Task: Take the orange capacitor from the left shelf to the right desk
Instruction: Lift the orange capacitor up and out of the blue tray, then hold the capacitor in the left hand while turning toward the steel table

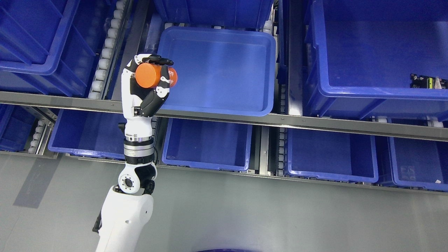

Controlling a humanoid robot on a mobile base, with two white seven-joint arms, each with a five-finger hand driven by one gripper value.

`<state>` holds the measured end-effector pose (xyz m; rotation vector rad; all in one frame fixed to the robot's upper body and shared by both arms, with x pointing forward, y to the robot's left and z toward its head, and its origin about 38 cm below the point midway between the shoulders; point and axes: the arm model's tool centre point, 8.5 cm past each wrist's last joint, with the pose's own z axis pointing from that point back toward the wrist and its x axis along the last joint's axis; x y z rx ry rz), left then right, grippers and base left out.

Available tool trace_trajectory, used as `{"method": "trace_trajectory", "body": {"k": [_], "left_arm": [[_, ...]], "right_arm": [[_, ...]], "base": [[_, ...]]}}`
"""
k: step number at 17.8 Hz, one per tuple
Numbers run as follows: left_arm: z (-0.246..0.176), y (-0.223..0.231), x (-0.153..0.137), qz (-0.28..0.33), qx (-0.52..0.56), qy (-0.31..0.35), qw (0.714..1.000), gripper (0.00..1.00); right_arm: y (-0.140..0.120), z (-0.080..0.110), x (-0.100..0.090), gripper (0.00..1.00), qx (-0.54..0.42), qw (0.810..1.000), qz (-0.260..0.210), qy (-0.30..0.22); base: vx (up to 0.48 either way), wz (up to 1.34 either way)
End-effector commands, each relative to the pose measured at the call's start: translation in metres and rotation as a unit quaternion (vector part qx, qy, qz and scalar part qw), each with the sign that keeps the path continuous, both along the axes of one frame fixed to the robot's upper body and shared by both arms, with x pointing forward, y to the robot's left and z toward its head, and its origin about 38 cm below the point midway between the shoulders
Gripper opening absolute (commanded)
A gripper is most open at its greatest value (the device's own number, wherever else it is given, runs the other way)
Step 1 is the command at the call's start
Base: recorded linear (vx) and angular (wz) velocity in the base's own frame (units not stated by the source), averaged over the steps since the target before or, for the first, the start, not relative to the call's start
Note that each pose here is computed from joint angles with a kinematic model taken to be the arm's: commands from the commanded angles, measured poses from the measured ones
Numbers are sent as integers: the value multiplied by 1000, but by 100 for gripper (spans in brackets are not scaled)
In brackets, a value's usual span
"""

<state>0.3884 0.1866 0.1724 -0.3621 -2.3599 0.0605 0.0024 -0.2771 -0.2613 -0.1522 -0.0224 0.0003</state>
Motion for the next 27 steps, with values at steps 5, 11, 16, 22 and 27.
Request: {"method": "trace_trajectory", "body": {"k": [5,11,16,22,27], "left_arm": [[5,12,-11,8,4,-11,1000,1],[-5,7,-17,-1,7,1,1000,1],[-20,-8,-28,-26,26,16,999,2],[-16,-9,-26,-27,27,10,999,2],[-19,-6,-28,-24,27,14,999,2]], "right_arm": [[-11,1,-8,100,-9,1000,-2,2],[-11,1,-8,100,-9,1000,-2,1],[-11,1,-9,100,-9,1000,-2,2],[-11,1,-9,100,-9,1000,-2,2],[-11,1,-9,100,-9,1000,-2,2]], "base": [[0,0],[0,0],[0,0],[0,0],[-46,-14]]}}
